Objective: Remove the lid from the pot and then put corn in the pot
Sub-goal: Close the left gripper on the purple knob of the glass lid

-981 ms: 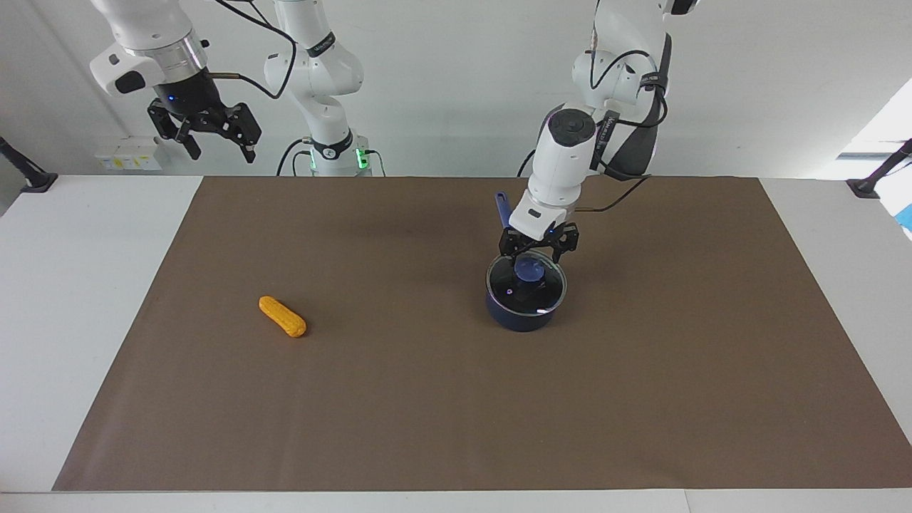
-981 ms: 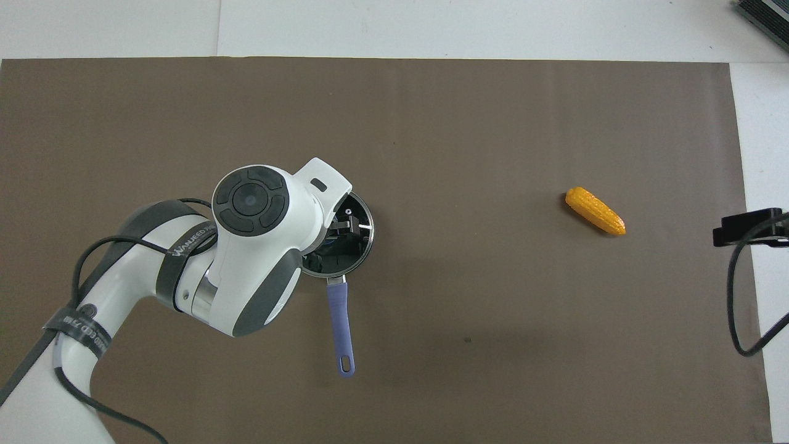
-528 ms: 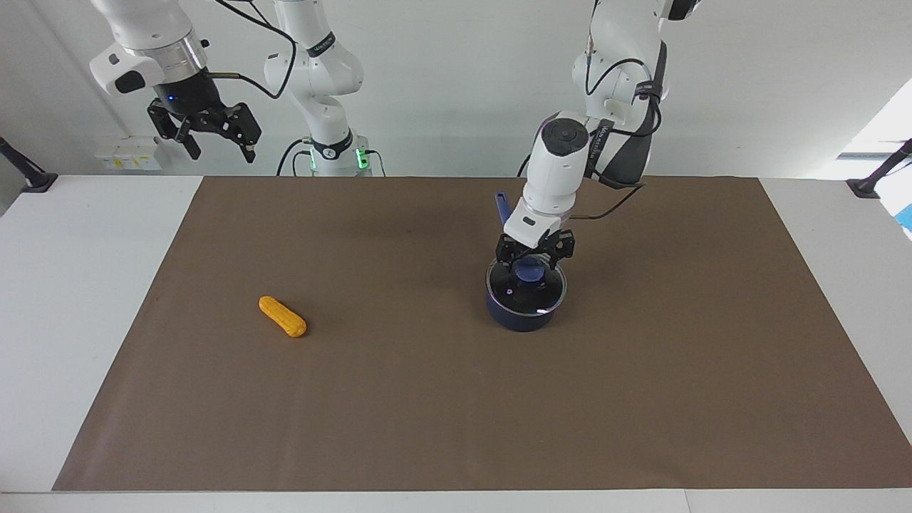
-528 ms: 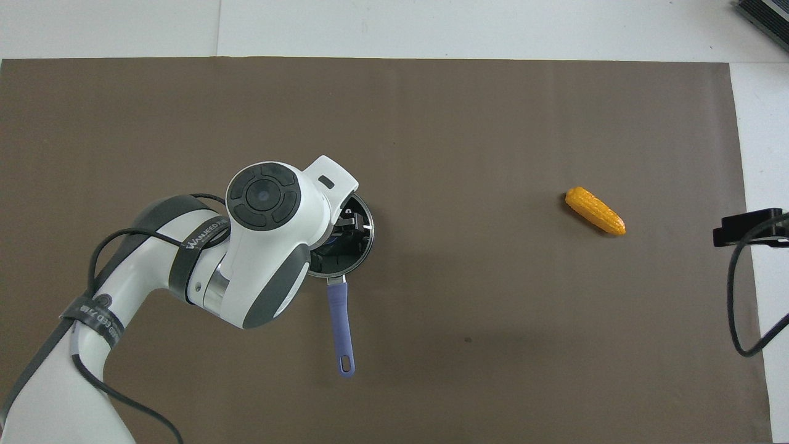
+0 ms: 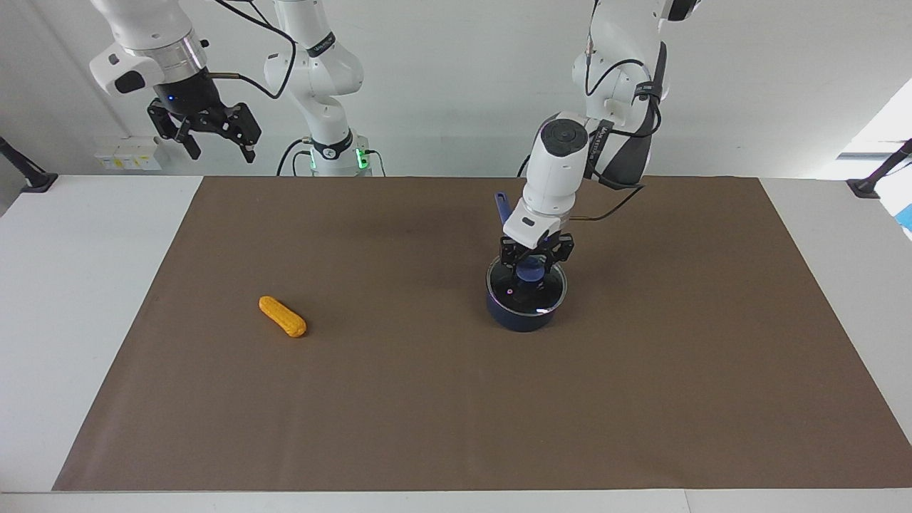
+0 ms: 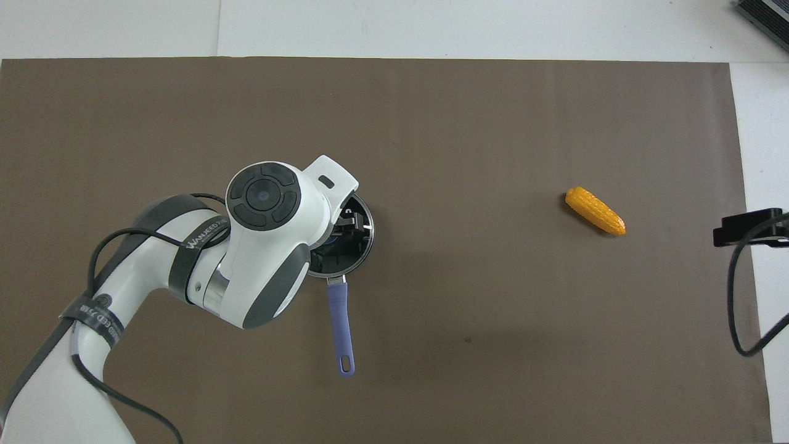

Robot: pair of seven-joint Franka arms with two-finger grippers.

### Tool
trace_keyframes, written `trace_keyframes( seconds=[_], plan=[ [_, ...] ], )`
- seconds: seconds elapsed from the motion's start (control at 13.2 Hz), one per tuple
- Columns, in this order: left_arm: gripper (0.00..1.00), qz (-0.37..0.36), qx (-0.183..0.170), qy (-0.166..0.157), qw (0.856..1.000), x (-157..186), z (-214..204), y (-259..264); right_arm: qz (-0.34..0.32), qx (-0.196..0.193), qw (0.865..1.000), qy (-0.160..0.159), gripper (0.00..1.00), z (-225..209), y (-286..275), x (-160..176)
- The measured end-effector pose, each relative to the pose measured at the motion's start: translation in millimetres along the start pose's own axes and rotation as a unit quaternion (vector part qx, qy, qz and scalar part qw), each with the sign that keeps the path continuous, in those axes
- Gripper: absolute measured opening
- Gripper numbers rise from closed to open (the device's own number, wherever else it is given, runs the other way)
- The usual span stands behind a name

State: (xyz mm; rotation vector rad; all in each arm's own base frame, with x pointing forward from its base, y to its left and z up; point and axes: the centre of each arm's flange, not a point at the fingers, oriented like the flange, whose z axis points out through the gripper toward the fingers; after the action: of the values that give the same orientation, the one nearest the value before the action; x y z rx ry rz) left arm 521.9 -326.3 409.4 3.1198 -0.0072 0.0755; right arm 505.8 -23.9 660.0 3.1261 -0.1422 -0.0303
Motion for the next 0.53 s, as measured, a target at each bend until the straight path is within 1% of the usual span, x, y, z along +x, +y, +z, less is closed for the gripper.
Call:
trace_keyframes(
  seconds=[0.3,0.53],
  plan=[
    [0.65,0.006,0.000,0.001,1.000,1,-1,0,0.000,0.000,1.000,0.004,1.00,-4,0,-1],
    [0.65,0.008,-0.005,0.010,1.000,5,-10,5,-0.007,0.000,1.000,0.005,1.00,-5,2,-1]
  ],
)
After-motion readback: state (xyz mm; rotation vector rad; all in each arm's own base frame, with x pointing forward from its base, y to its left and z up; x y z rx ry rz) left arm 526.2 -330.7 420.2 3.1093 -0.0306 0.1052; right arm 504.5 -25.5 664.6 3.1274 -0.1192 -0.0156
